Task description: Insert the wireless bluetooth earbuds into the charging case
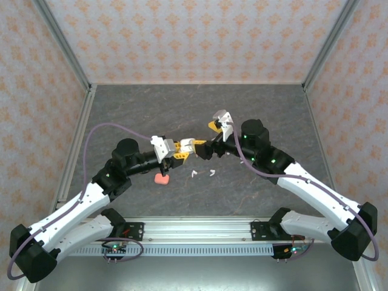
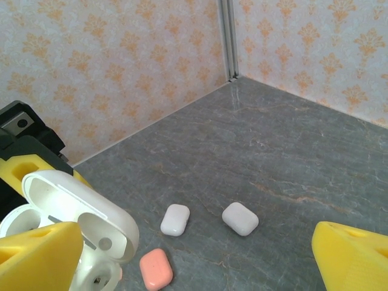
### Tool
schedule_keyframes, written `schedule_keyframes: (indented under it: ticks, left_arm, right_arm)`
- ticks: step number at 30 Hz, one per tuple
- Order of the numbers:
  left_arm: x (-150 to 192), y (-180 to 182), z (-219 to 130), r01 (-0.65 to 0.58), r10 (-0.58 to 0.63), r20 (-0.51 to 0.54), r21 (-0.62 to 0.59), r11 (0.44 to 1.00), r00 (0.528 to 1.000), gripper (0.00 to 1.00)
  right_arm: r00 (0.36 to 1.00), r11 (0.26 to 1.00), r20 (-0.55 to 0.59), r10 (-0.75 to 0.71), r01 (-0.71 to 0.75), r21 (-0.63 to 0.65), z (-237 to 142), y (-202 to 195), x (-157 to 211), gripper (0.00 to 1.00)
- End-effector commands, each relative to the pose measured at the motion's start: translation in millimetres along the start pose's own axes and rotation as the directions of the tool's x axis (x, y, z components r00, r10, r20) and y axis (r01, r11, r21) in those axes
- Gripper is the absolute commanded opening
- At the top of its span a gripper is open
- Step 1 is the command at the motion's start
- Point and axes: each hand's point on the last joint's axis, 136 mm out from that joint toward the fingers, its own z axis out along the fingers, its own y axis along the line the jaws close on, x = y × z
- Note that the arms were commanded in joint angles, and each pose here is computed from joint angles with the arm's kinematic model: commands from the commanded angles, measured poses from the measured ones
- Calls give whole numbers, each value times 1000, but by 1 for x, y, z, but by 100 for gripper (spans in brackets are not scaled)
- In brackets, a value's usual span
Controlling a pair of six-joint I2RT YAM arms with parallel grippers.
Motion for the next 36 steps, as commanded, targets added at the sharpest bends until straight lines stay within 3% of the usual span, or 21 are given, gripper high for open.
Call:
schedule_keyframes:
  ticks: [1, 7, 11, 16, 21, 30, 36]
  left_arm:
    - [5, 0, 1, -8, 8, -4, -14, 1000, 1000, 0]
    - [17, 1, 2, 3, -3, -5, -22, 1000, 1000, 0]
    - [30, 2, 5, 8, -9, -10, -33, 999, 1000, 0]
    - [48, 5, 7, 38, -39, -3, -59, 998, 999, 0]
    - [54, 4, 4, 102, -98, 65, -74, 992, 993, 0]
    - [61, -3, -10, 172, -162, 117, -74, 982, 980, 0]
    - [69, 1, -23, 198, -182, 134, -127, 972, 974, 0]
  right_arm:
    - [999, 999, 38, -15, 13, 45, -21, -2, -16, 98]
    - [987, 960, -22, 157, -148, 236, -48, -41, 13, 97]
    - [936, 890, -54, 348, -312, 333, -56, -75, 52, 96]
    - [860, 819, -144, 489, -396, 414, -49, -95, 99, 88]
    - [778, 806, -270, 567, -455, 380, -22, -88, 138, 74]
    - [736, 863, -454, 502, -461, 206, 52, -49, 183, 60]
    - [677, 859, -545, 495, -474, 192, 85, -43, 213, 53]
